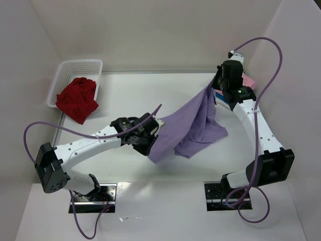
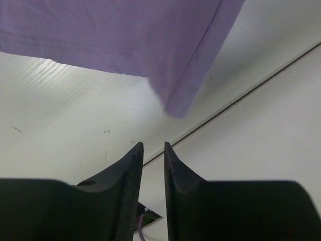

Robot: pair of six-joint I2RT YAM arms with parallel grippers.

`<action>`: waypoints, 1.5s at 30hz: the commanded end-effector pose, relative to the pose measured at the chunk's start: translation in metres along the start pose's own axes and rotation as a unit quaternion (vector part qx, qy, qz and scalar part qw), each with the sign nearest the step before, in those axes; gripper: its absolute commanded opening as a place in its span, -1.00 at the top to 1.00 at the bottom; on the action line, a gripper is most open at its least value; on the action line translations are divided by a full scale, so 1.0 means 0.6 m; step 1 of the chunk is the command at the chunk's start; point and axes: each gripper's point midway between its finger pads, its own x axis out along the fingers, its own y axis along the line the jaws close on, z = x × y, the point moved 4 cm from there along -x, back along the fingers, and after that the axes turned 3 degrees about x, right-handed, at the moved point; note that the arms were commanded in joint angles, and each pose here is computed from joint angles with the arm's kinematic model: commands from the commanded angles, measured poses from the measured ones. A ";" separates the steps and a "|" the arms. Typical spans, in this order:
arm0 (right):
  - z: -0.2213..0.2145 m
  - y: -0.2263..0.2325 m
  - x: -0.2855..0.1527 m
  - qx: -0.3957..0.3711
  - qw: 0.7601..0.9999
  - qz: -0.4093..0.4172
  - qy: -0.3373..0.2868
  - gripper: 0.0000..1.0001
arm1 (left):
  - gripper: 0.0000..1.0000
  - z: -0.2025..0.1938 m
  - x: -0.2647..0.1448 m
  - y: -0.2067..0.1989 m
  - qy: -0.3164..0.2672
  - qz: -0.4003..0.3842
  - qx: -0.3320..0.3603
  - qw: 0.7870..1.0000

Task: Fold and stack the t-shirts
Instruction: Flatten out the tshirt

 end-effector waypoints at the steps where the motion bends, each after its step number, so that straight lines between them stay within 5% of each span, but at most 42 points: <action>1: 0.032 0.004 -0.001 0.008 0.999 0.008 -0.043 1.00 | 0.37 0.027 0.004 -0.020 -0.021 -0.036 0.010 0.999; 4: 0.017 -0.001 0.004 0.006 0.999 0.003 -0.033 1.00 | 0.32 0.017 0.030 -0.025 0.004 -0.049 0.015 0.999; 6: 0.017 -0.007 0.008 0.007 0.999 -0.001 -0.034 1.00 | 0.22 0.012 0.040 -0.028 0.011 -0.049 0.018 0.999; 7: 0.015 -0.009 0.005 0.007 0.999 -0.001 -0.034 1.00 | -0.02 0.015 0.045 -0.032 0.011 -0.055 0.019 0.998; 11: -0.004 -0.015 0.010 0.004 1.000 -0.006 -0.021 1.00 | -0.13 0.018 0.067 -0.055 0.008 -0.075 0.039 0.996; 25: -0.021 -0.034 0.020 0.005 1.000 -0.019 -0.014 1.00 | -0.08 0.038 0.166 -0.103 0.019 -0.075 0.065 0.995; 45: -0.027 -0.039 0.028 0.006 1.000 -0.020 -0.009 1.00 | -0.08 0.040 0.217 -0.132 0.032 -0.077 0.083 0.993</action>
